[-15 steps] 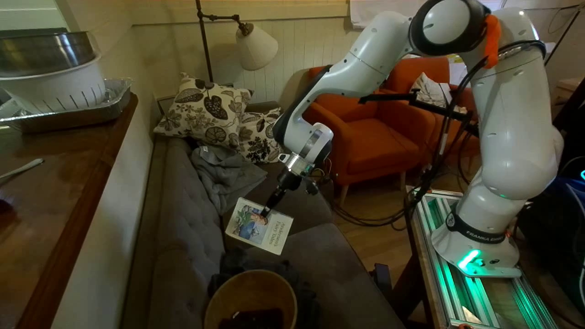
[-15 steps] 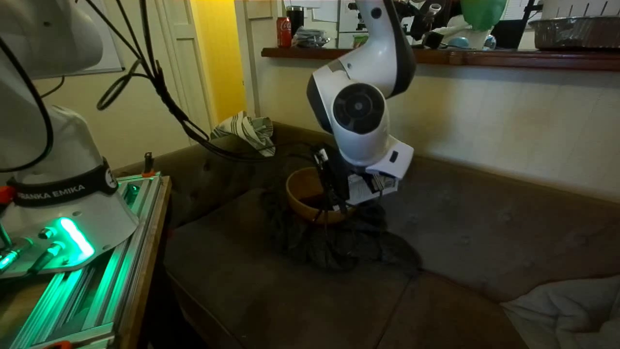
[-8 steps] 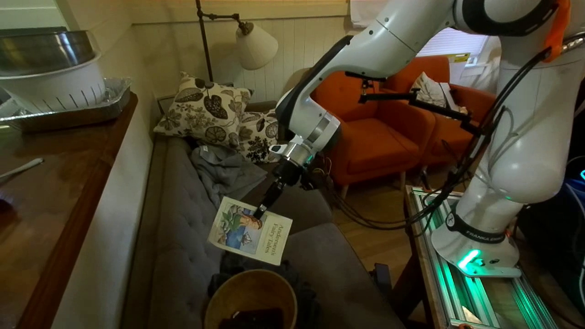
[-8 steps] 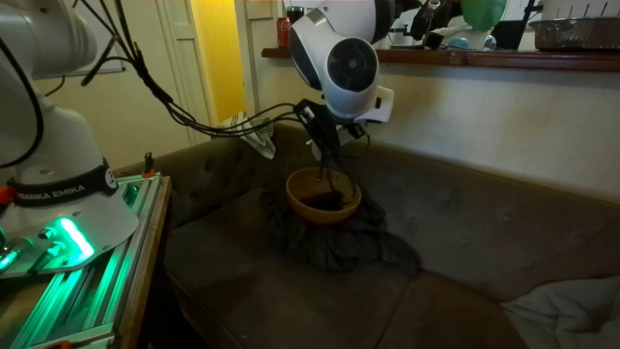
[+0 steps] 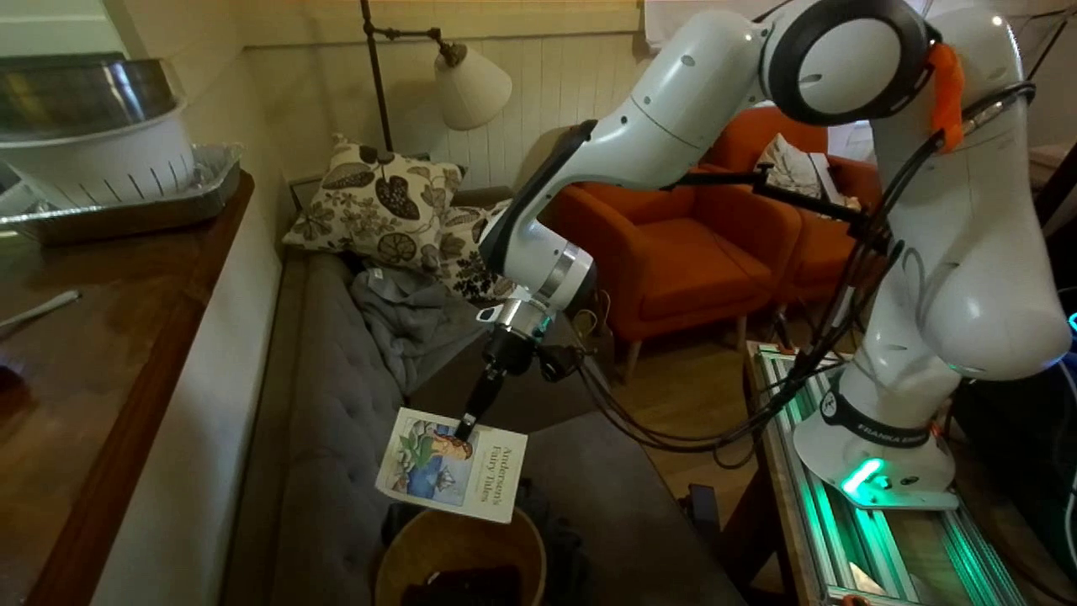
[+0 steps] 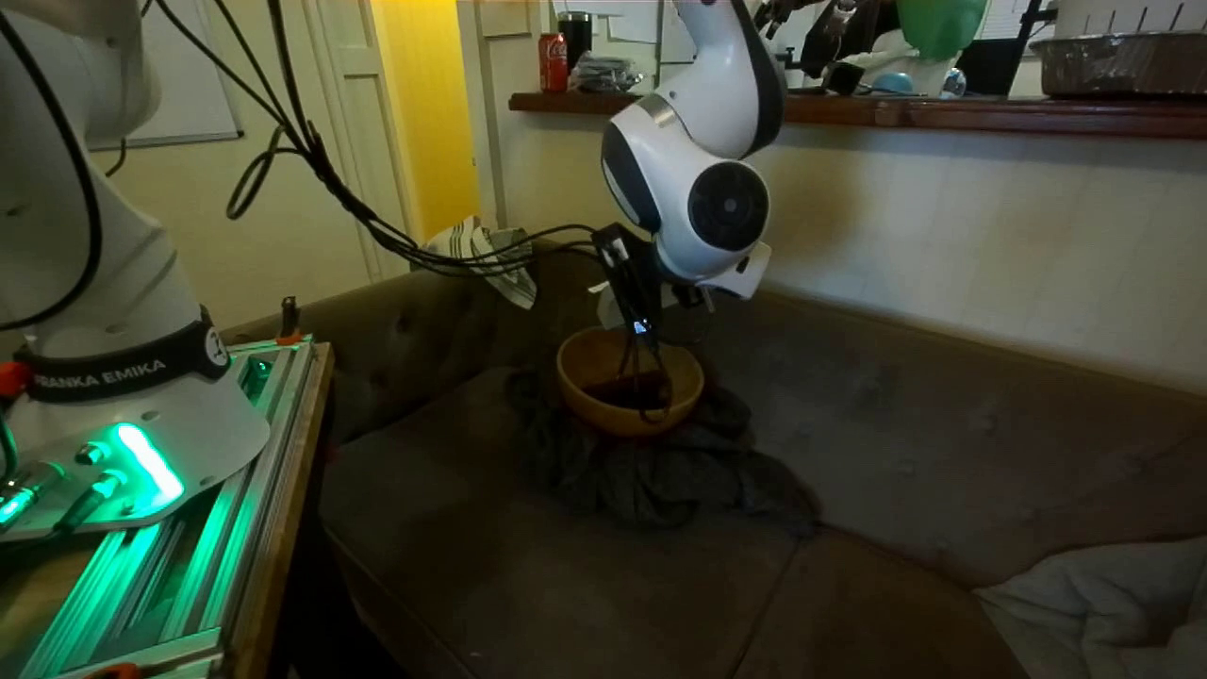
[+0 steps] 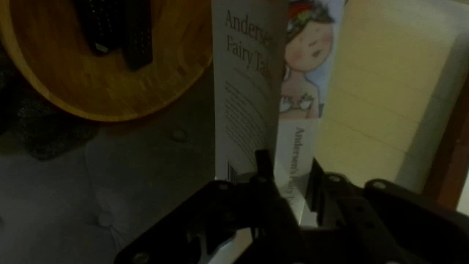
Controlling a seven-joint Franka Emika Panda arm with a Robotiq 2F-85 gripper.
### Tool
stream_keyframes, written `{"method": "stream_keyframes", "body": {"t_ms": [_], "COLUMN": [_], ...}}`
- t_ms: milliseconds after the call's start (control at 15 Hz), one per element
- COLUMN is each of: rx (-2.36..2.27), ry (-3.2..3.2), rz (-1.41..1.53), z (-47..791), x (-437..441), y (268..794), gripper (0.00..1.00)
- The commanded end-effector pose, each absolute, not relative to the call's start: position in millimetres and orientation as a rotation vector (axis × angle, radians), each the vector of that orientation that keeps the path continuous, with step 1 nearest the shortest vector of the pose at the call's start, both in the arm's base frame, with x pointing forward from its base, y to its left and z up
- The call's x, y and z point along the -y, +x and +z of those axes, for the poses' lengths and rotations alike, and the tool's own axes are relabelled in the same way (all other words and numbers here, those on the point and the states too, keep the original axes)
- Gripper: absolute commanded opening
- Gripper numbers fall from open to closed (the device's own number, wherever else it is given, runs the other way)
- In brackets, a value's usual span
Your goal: Put the white book in the wooden bowl.
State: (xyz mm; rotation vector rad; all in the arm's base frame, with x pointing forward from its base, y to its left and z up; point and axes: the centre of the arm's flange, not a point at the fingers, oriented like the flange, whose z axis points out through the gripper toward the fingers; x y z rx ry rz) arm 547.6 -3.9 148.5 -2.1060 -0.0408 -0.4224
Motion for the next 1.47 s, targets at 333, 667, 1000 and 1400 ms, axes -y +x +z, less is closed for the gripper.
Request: {"method": "stream_keyframes", "body": {"t_ms": [333,667,1000,1400], "rx": [-0.058,-0.078,-0.181,-0.271], "ry": [-2.126,-2.112,-2.202,-2.464], "rz": [-0.054,0.133,0.333,0.192], "z": [39,-4,-13,36], "x": [-43,-58,-56,-13], "y": [622,647,647,617], "gripper": [0.06,0.06,0.54,0.97]}}
